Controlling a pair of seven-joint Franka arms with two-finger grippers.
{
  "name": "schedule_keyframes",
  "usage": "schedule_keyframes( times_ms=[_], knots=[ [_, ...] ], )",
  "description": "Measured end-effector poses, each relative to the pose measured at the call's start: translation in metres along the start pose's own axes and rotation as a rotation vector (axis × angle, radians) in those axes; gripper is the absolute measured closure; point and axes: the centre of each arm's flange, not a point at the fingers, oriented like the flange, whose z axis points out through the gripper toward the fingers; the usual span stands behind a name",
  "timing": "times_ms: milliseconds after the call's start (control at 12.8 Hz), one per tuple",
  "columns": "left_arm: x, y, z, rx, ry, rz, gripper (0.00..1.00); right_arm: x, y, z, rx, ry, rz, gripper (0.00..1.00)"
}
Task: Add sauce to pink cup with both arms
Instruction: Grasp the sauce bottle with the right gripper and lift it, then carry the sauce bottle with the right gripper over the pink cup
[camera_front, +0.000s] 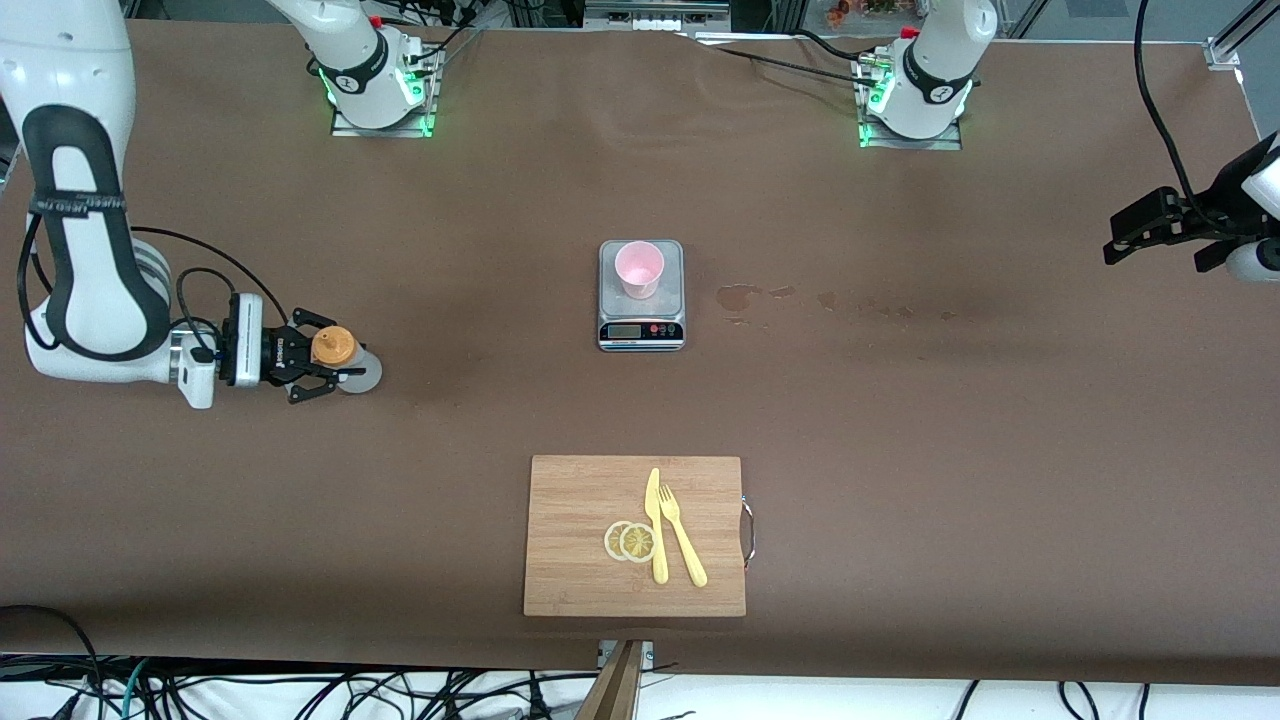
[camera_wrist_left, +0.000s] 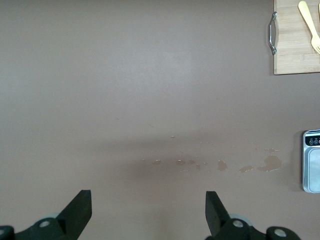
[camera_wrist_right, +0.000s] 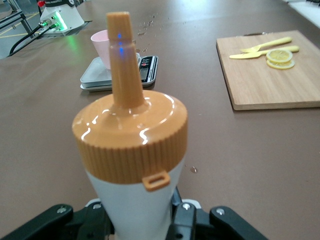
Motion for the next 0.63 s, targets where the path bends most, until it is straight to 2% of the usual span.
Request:
schedule_keyframes(
  times_ms=[392,627],
  knots=[
    [0.000,0.000,0.000,0.000,0.000,0.000,0.00,0.105,-0.011,0.021,0.065,-0.351,0.165,0.63],
    [0.000,0.000,0.000,0.000,0.000,0.000,0.00,0.146,-0.021,0.039,0.060,-0.515,0.246,0.63]
  ],
)
